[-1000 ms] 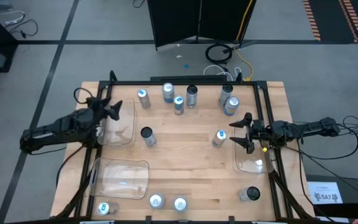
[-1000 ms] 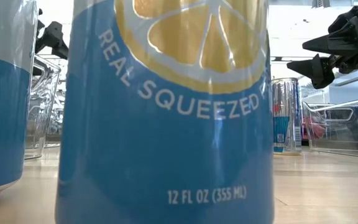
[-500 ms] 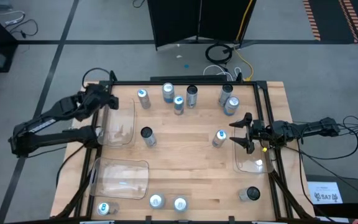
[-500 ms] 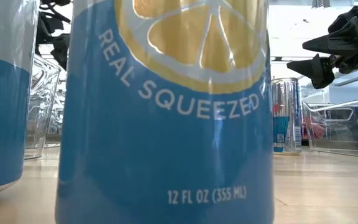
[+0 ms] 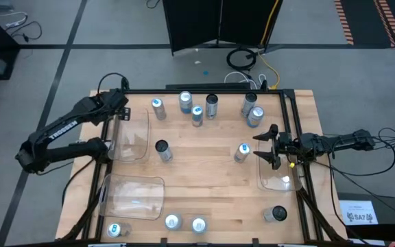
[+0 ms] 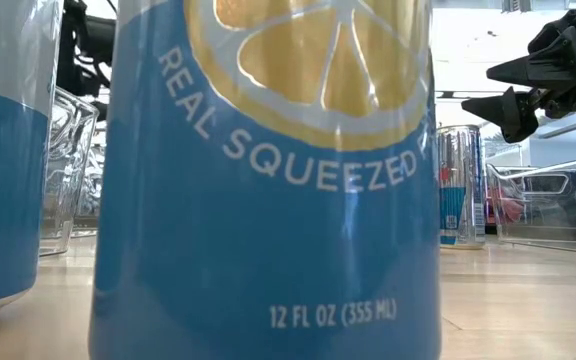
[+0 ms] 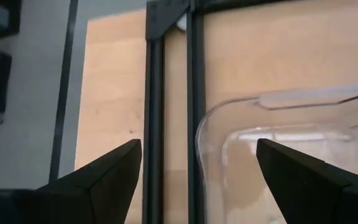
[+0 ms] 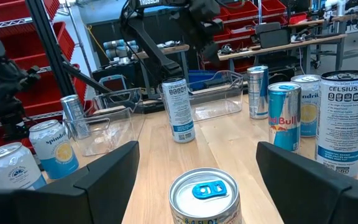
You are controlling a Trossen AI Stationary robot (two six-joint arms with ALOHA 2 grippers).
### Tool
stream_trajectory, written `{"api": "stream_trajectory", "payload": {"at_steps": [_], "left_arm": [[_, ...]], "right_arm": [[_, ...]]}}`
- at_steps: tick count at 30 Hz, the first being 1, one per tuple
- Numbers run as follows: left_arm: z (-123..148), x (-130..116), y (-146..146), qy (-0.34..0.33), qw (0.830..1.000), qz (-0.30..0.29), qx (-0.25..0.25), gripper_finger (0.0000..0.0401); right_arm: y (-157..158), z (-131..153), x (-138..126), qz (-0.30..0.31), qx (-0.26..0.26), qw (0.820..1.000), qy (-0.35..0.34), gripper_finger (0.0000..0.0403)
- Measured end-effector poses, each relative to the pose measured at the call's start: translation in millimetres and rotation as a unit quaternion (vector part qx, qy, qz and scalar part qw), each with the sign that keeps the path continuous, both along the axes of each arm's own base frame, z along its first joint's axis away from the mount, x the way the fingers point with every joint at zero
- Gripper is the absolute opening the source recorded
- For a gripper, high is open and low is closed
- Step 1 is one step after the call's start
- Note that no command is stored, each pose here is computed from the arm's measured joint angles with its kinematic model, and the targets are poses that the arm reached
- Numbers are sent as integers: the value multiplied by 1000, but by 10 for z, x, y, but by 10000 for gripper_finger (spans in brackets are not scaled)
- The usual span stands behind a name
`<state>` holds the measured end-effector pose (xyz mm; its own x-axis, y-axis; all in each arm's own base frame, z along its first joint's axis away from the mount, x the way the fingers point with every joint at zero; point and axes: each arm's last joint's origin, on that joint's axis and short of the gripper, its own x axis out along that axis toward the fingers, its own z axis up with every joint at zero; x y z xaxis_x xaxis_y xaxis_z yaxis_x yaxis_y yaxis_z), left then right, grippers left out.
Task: Sort soda cans
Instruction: Move the top transparent bin to the center of the table
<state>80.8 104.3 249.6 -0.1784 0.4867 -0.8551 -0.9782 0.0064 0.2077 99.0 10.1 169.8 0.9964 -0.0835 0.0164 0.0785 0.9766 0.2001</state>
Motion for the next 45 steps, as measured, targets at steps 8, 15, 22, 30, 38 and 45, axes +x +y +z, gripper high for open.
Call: {"api": "stream_trajectory", "payload": {"at_steps": [8,15,22,30,38,45], "left_arm": [[-304,7,124,-18,998,-6,-62,326],[-555,-37,200,-24,993,24,-109,326],[-616,-19,233,-14,991,28,-130,301],[-654,-5,253,-5,989,30,-142,182],[-652,-7,249,-4,989,30,-143,43],[-646,-5,250,-11,989,41,-140,22]], "right_arm": [[0,0,0,0,0,1000,0,318],[0,0,0,0,0,1000,0,318],[0,0,0,0,0,1000,0,318],[0,0,0,0,0,1000,0,318],[0,0,0,0,0,1000,0,318],[0,0,0,0,0,1000,0,318]]}}
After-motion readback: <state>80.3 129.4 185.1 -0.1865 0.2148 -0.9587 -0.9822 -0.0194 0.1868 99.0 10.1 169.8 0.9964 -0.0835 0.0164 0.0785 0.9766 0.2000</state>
